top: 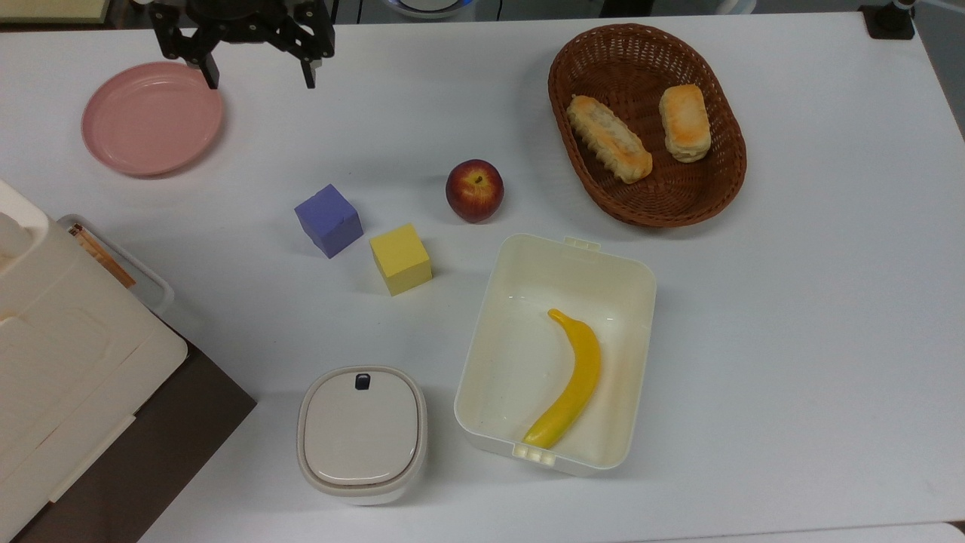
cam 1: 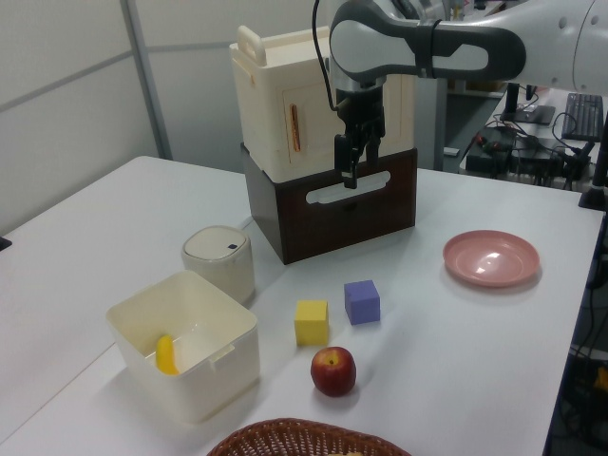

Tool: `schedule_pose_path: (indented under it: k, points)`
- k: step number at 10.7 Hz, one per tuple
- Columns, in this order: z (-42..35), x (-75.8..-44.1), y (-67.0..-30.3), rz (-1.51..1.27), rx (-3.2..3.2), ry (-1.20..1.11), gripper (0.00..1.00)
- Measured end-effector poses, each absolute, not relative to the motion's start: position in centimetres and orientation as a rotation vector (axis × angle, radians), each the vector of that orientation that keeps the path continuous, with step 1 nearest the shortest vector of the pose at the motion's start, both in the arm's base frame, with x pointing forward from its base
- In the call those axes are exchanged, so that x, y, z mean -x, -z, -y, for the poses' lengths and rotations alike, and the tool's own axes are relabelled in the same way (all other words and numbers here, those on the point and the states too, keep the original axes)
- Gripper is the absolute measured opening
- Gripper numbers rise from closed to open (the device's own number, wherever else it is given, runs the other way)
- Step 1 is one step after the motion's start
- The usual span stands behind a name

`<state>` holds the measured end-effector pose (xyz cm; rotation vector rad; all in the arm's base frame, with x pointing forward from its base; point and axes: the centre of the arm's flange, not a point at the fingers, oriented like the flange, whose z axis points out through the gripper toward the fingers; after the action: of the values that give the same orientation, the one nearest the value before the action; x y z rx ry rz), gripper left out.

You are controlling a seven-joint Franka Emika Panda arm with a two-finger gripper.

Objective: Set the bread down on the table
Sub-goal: 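Move the open gripper over the wicker basket toward the bread rolls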

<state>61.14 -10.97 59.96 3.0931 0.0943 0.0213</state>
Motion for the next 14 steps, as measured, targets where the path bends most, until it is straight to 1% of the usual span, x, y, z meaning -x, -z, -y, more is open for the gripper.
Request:
schedule_pose_path:
  k: [2,6,8,11,14]
  points:
    - [10.3,-61.1,-59.5,-0.112,-3.098,0.007,1.0]
    - [5.3,-60.5,-58.1,-0.234,-3.109,0.196,1.0]
    - [0.9,-59.6,-57.4,-0.343,-3.099,0.34,1.0]
    - [-6.9,-58.1,-56.3,-0.54,-3.045,0.493,1.0]
    - [-14.7,-56.0,-53.5,-0.741,-3.005,0.635,1.0]
